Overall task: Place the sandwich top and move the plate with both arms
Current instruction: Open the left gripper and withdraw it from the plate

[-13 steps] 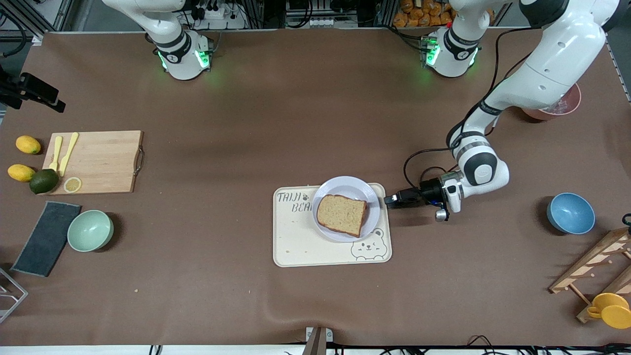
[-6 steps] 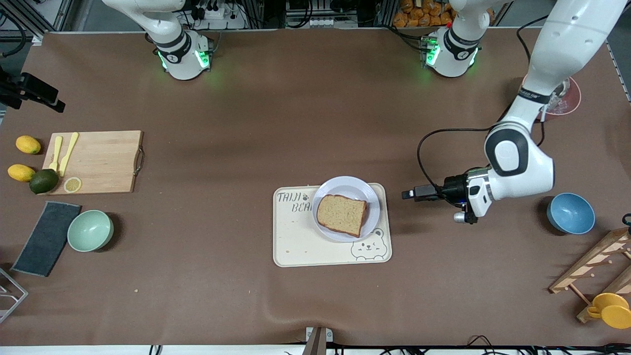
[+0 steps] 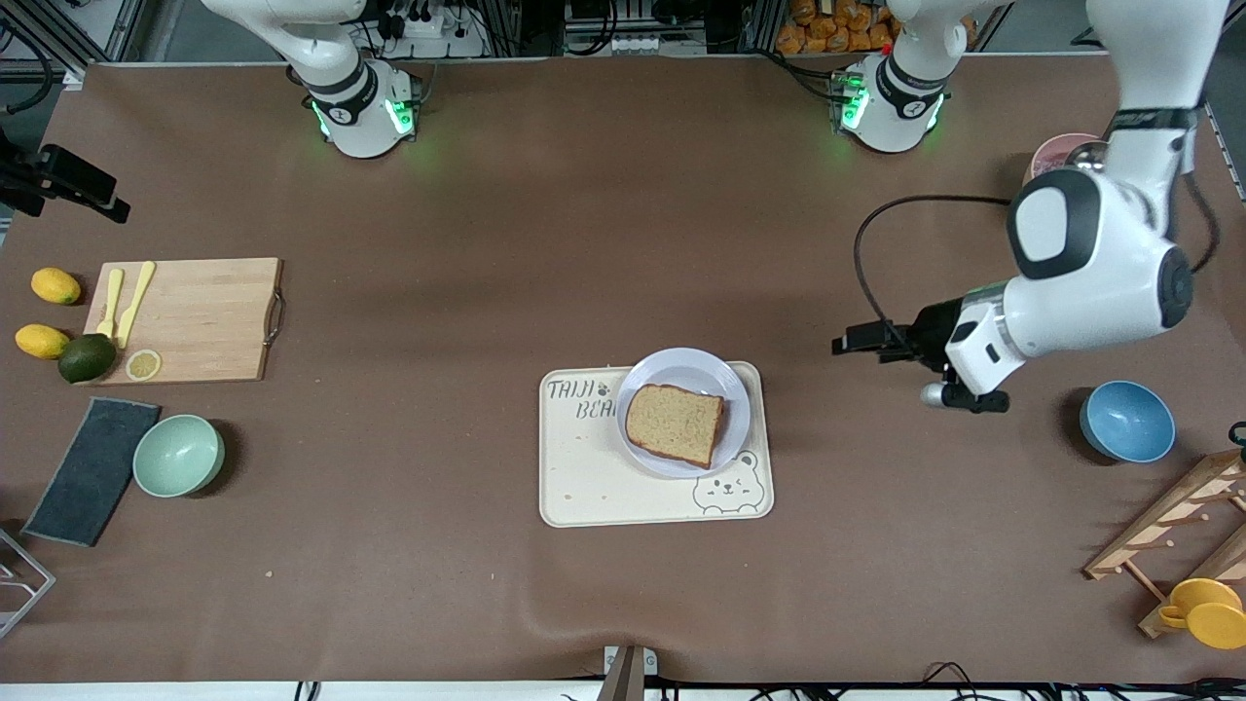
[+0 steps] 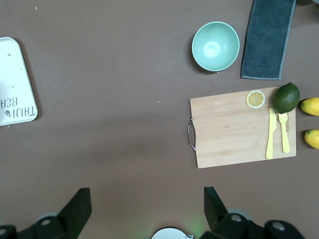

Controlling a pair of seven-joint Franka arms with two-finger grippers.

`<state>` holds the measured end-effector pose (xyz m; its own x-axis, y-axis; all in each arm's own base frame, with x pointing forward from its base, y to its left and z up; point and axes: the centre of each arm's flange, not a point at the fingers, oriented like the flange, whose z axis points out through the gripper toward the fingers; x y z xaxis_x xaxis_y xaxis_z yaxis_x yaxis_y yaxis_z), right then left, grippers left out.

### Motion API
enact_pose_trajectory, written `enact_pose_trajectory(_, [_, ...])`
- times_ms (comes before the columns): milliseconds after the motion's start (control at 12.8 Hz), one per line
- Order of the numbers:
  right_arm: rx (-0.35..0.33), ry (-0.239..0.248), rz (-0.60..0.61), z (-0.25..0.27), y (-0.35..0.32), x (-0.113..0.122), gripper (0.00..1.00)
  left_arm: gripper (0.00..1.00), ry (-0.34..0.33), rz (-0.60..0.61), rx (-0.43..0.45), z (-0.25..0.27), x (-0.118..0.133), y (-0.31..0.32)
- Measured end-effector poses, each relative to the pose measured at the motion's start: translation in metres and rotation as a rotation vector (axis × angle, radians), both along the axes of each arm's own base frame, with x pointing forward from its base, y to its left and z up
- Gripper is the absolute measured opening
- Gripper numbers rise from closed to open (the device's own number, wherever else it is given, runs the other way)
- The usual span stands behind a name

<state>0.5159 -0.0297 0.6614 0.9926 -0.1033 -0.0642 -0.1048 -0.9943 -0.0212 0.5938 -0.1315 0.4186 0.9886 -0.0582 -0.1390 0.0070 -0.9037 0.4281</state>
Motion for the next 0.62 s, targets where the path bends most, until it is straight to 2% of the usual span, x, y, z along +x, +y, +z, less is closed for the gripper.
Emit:
enact_pose_trajectory(156, [0.000,0.001,0.002,-0.001,0.001,0.000,1.00,1.00,0.008,-0.046,0.126,0.050,-0.002,0.008])
enact_pose_trajectory(312, [0.000,0.002,0.002,-0.001,0.001,0.000,1.00,1.00,-0.014,-0.079,0.226,0.088,-0.004,0.017])
enact_pose_trajectory(623, [0.002,0.016,0.003,-0.002,0.001,-0.001,1.00,1.00,-0.077,-0.095,0.372,0.148,-0.015,0.034])
